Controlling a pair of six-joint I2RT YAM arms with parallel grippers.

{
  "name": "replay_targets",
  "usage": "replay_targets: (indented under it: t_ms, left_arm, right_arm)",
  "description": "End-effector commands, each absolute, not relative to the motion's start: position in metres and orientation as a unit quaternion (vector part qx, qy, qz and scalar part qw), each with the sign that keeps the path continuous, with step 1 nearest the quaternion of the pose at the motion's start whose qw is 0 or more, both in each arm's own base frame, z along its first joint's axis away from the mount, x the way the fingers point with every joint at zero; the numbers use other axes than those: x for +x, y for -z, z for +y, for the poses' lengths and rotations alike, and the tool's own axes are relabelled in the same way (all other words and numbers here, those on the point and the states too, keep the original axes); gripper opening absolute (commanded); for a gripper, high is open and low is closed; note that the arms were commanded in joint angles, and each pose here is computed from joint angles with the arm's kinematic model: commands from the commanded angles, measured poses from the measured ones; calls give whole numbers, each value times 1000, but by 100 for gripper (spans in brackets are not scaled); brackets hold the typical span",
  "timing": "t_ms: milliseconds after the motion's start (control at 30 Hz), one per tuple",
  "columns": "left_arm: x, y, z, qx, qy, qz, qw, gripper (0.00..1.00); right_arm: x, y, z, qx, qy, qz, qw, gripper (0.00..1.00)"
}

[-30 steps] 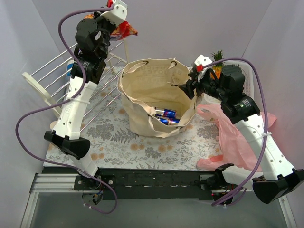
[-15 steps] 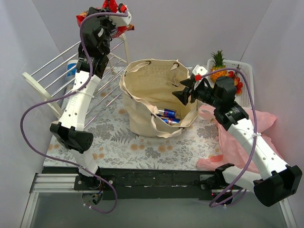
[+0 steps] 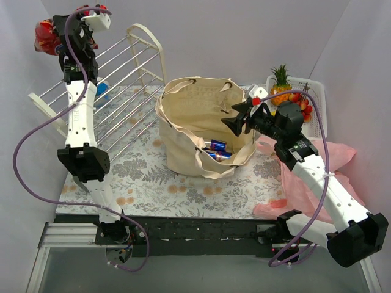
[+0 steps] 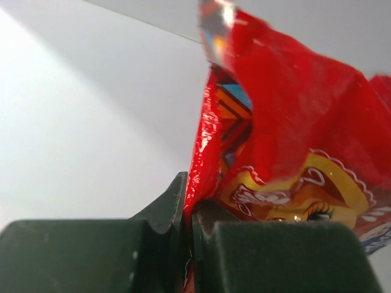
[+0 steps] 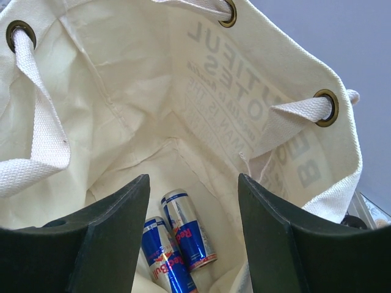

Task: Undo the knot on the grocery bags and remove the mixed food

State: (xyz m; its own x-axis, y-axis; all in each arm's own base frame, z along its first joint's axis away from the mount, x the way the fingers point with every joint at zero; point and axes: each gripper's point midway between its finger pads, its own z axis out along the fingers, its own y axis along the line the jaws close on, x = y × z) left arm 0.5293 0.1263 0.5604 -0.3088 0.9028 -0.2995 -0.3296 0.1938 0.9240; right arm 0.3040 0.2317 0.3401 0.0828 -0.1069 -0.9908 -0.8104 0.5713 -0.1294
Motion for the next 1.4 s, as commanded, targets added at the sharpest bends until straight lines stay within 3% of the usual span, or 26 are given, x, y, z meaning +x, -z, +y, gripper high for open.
replay_targets:
  t_ms: [0,233,600,833,1200,1367]
  left_arm:
    - [514,-597,99,251,-598,519,557,0]
    - [501,-561,27,281,-551,539,571,0]
    - [502,-598,51,225,-606,505,572,0]
    - [482,-672,48,161,-654,405,619,0]
    - [459,-681,-6,185,-627,387,650,0]
    - [470,-655,-23,213,-608,414,643,0]
  right_arm:
    - [301,-344,230,-358,-284,615,643,66]
    - [302,-336,228,-358,-279,619,641,66]
    - [304,-332,234,-362,-291,616,636,66]
    - [305,-331,235,-364,-293,617,634,66]
    - [304,-327,237,-366,-299,619,628,66]
    - [304,-324,238,-366,-302,621,624,66]
